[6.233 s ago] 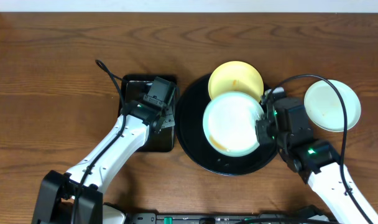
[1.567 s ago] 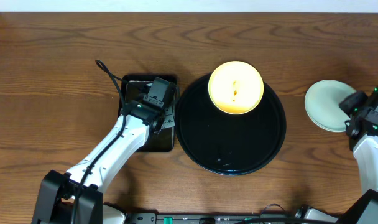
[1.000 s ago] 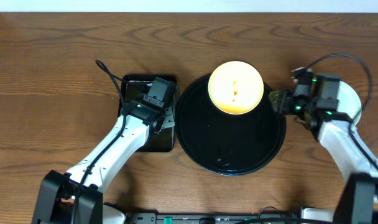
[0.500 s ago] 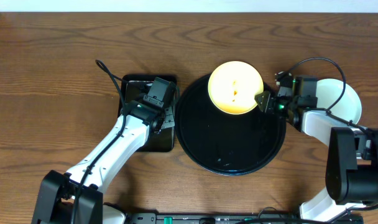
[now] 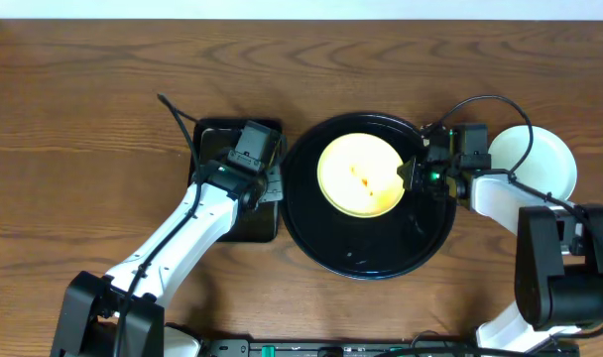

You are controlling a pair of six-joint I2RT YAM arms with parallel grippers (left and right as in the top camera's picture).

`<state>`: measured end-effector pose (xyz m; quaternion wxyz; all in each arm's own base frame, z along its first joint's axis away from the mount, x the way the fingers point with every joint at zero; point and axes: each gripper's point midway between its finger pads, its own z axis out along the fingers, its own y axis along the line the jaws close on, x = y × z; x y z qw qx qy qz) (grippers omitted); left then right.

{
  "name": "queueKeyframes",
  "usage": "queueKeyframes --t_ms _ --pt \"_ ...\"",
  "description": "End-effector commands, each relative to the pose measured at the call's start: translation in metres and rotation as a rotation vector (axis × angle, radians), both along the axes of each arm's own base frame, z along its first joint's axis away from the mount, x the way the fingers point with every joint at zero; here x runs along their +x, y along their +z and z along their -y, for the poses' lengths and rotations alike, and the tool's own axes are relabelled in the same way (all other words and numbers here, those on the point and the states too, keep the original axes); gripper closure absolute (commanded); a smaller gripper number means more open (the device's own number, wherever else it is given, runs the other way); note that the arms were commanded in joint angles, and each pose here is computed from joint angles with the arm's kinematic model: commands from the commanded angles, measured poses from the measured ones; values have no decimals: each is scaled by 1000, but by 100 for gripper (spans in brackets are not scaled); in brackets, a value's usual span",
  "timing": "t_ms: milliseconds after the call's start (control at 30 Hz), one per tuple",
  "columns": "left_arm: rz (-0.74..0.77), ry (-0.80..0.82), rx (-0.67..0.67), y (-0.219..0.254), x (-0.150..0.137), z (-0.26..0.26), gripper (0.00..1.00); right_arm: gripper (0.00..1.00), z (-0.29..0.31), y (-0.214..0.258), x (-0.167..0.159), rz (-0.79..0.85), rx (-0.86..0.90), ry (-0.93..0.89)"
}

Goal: Clean dirty plates on tray and stack at the side
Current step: 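Scrub the yellow plate with the sponge in the left gripper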

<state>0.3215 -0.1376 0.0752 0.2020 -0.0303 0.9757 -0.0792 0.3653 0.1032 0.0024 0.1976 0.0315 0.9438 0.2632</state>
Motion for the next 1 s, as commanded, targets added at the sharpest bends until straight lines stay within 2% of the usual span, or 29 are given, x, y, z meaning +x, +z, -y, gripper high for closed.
queueKeyframes --t_ms 0,100,300,733,967 --pt "4 -192 -158 8 -7 43 92 99 -1 10 -7 0 -16 14" --pt "68 -269 -246 22 -2 73 92 99 5 19 -15 -9 -71 -3" --pt "152 -387 -294 33 -7 120 92 99 16 11 -42 -112 -219 -33" --pt "-35 -322 -419 -22 -50 199 92 99 0 5 -57 -139 -276 25" --pt "-91 -295 -431 -45 -63 216 92 99 1 3 -62 -161 -281 28"
